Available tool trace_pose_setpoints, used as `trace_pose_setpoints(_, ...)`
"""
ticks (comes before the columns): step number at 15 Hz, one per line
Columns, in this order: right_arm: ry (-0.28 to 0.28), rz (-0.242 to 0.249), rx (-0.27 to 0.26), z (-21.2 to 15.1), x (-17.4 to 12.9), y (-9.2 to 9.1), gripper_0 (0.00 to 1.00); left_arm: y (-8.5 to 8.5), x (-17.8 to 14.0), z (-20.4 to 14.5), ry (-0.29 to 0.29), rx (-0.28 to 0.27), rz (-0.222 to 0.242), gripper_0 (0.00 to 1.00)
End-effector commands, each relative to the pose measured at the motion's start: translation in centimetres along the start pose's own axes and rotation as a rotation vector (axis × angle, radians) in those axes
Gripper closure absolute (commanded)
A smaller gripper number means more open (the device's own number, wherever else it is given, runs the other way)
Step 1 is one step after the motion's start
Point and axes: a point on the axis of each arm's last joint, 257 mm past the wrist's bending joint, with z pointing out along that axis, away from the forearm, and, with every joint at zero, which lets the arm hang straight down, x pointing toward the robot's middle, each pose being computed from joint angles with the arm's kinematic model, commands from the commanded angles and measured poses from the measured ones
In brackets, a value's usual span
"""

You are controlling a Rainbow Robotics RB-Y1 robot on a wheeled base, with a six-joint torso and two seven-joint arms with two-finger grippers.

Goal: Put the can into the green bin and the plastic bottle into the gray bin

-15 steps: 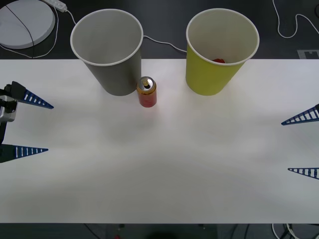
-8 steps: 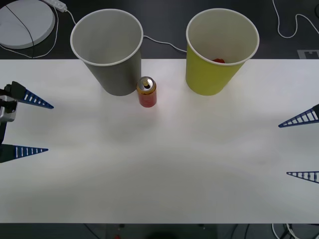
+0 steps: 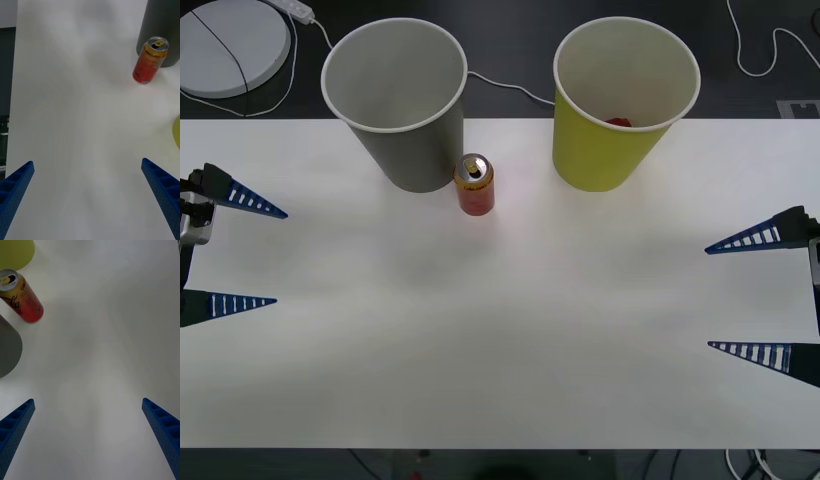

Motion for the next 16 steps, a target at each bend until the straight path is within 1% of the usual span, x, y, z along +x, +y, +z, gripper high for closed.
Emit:
trace_pose_setpoints(1,-0.031,0.112,0.053,2.2,-1.0,0.5,0.0,0.0,0.0,0.0,0.0,0.0,0.0,0.0)
trace_pose_setpoints(3,-0.055,0.181,0.081,3.4,-1.6,0.9,0.0,0.0,0.0,0.0,0.0,0.0,0.0,0.0)
trace_pose_setpoints(5,-0.094,0.272,0.124,5.2,-2.3,0.8,0.0,0.0,0.0,0.0,0.0,0.0,0.0,0.0)
trace_pose_setpoints(7,-0.132,0.347,0.187,6.5,-2.6,0.5,0.0,0.0,0.0,0.0,0.0,0.0,0.0,0.0)
trace_pose_setpoints(8,-0.156,0.4,0.234,7.2,-2.8,0.3,0.0,0.0,0.0,0.0,0.0,0.0,0.0,0.0)
trace_pose_setpoints(9,-0.172,0.438,0.27,7.5,-2.8,0.0,0.0,0.0,0.0,0.0,0.0,0.0,0.0,0.0)
trace_pose_setpoints(10,-0.193,0.48,0.302,8.0,-2.9,-0.2,0.0,0.0,0.0,0.0,0.0,0.0,0.0,0.0)
trace_pose_setpoints(12,-0.229,0.556,0.347,9.1,-2.9,-0.3,0.0,0.0,0.0,0.0,0.0,0.0,0.0,0.0)
trace_pose_setpoints(14,-0.253,0.59,0.379,10.2,-2.7,-0.5,0.0,0.0,0.0,0.0,0.0,0.0,0.0,0.0)
trace_pose_setpoints(16,-0.266,0.603,0.406,11.5,-2.3,-1.0,0.0,0.0,0.0,0.0,0.0,0.0,0.0,0.0)
